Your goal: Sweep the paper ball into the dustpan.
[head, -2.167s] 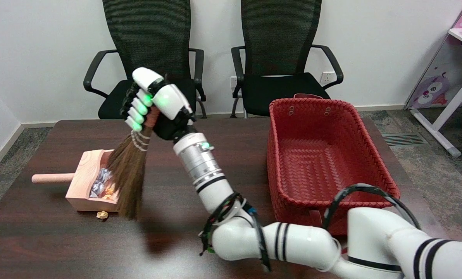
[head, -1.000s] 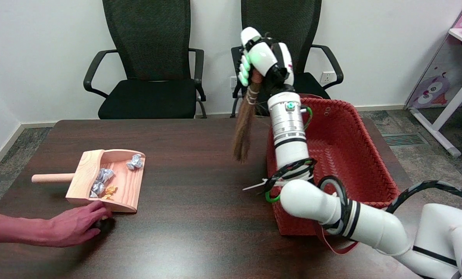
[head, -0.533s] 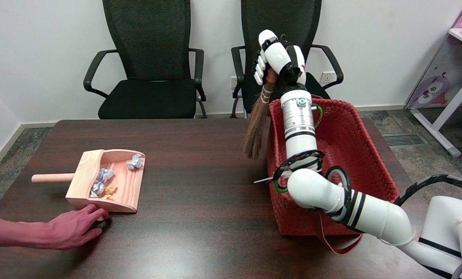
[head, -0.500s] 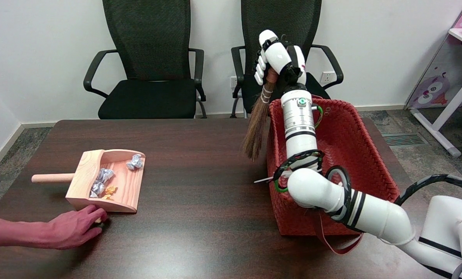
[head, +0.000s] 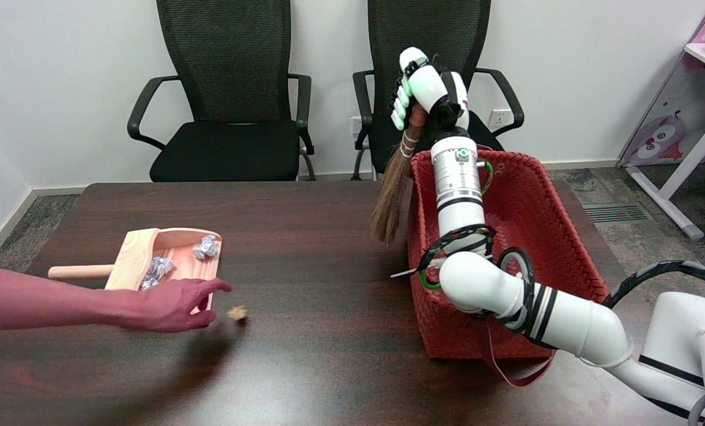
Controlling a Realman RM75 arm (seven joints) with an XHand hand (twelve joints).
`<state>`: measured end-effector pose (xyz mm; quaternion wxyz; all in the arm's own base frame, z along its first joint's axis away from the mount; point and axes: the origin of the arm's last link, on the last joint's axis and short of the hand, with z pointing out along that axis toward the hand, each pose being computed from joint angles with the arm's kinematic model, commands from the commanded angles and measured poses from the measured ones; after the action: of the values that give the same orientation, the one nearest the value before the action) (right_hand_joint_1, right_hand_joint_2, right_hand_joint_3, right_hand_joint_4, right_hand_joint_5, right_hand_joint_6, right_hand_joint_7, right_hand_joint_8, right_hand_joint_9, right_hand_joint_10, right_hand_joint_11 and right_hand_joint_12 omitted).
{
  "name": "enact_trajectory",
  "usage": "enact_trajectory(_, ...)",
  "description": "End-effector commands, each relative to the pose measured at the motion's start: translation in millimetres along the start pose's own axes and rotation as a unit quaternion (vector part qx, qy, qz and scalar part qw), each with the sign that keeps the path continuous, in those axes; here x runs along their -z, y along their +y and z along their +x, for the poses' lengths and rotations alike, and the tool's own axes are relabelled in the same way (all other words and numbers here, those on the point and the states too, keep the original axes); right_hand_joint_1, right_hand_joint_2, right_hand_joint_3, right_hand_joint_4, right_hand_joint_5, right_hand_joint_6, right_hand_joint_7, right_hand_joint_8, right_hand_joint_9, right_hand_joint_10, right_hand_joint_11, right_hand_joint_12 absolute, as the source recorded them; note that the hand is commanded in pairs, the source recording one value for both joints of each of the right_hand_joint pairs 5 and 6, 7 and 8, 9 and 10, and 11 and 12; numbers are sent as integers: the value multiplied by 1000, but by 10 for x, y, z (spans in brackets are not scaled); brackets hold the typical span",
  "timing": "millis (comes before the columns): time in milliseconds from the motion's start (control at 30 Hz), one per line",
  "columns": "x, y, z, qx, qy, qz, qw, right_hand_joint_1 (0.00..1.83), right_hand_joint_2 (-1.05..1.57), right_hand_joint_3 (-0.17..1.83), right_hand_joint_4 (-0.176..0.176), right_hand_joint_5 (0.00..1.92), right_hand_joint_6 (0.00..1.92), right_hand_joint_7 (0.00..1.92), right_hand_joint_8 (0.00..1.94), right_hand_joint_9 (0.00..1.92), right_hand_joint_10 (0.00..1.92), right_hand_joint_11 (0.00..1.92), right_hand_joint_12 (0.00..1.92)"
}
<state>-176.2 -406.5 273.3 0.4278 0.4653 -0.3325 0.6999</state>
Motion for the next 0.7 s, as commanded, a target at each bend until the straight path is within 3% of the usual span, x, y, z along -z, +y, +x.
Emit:
enact_trajectory(33, -15, 65, -15, -11, 2, -17, 1000, 769, 1571, 1833, 57, 1920, 1920, 1920, 1920, 1920, 1920, 1920, 1920)
enact_trajectory(400, 76, 112, -99, -17, -31, -38, 999, 781, 1571, 1809, 63, 1920, 1920, 1920, 1920, 1920, 1920, 1920, 1920)
enact_trajectory(700, 245, 184, 113, -5, -12, -48, 999, 806, 1571, 1702, 64, 1920, 1920, 1920, 1920, 1920, 1920, 1920, 1920)
